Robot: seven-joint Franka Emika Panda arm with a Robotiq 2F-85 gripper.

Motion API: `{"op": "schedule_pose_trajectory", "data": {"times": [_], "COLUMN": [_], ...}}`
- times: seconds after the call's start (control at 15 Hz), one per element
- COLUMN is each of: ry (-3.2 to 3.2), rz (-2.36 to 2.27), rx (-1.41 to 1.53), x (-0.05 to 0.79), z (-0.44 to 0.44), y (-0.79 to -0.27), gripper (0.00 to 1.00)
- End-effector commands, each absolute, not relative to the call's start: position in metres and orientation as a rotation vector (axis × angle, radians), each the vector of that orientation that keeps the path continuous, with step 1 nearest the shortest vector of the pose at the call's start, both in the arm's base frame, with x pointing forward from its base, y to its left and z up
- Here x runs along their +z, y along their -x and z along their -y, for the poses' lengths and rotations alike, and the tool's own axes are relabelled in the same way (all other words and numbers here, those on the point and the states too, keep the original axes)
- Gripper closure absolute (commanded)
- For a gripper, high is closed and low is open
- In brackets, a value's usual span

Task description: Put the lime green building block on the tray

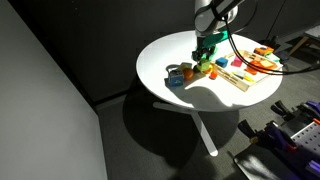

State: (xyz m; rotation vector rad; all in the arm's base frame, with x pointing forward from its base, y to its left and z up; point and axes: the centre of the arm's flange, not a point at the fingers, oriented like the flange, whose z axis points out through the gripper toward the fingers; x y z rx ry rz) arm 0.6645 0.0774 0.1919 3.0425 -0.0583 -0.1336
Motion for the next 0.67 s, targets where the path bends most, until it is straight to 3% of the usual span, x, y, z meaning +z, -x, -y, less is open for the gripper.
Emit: {"op": "schedule_pose_trajectory", "data": {"times": [0.0, 0.6], "ry": [-3.026, -2.971], "rz": [0.14, 0.454], "rx": [-0.146, -0.174], "x": [0.218, 0.235], "z": [-0.062, 0.005], "y": [-0.667, -0.669], "gripper": [0.71, 0.71]}}
